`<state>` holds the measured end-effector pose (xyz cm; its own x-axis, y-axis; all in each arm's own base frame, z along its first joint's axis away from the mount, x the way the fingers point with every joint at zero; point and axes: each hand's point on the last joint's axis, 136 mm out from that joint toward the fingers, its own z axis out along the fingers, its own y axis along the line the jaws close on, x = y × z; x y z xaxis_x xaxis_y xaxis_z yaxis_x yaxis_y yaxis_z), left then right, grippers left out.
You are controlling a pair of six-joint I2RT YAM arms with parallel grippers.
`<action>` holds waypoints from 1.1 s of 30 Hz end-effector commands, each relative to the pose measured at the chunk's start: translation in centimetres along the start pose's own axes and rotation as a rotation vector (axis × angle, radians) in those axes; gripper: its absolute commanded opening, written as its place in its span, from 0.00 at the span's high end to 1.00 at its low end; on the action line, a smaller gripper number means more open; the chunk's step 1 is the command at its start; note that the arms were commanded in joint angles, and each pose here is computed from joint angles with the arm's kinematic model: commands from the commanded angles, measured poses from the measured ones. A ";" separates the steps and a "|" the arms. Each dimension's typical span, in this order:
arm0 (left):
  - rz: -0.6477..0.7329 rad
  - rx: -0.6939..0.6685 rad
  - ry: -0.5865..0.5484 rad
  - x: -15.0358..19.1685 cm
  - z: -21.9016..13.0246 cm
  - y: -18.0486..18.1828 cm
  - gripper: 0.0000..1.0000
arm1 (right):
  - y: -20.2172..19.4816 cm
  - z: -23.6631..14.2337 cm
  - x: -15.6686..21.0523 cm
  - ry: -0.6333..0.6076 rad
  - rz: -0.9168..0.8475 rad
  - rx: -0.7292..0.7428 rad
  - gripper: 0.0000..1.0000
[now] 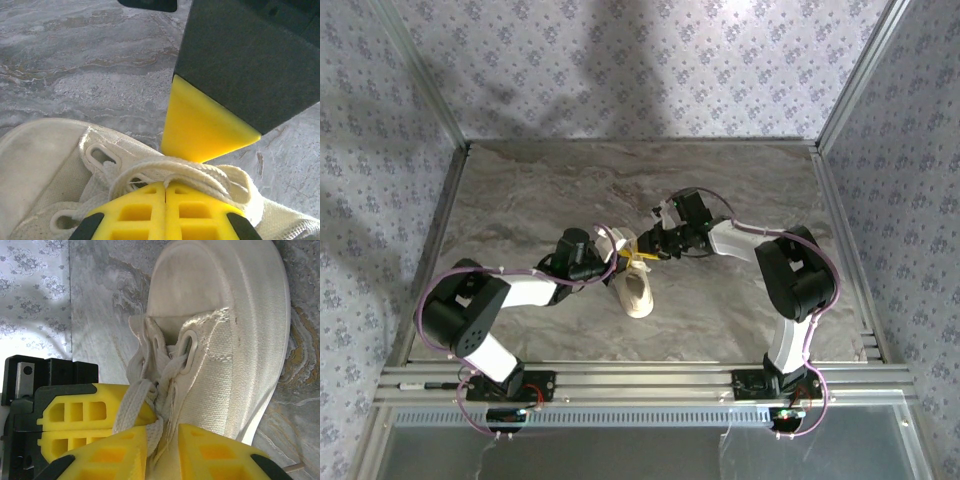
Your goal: Tie the shoes
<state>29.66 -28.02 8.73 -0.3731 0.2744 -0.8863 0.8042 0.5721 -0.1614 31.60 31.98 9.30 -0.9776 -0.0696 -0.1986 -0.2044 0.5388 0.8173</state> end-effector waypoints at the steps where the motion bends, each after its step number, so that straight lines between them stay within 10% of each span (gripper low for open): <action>1: 0.036 0.049 0.008 0.7 0.0 -1.1 1.00 | 1.2 -0.3 0.0 -0.001 -0.008 -0.040 0.77; 33: 0.081 0.071 -0.003 0.7 0.9 -1.3 1.00 | 1.0 1.3 1.1 0.082 0.028 -0.065 0.69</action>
<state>29.61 -28.50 8.27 -0.3334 0.2934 -0.8960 0.8316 0.5392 -0.1329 30.94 32.99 9.39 -0.9805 -0.0959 -0.1716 -0.1965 0.4959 0.8459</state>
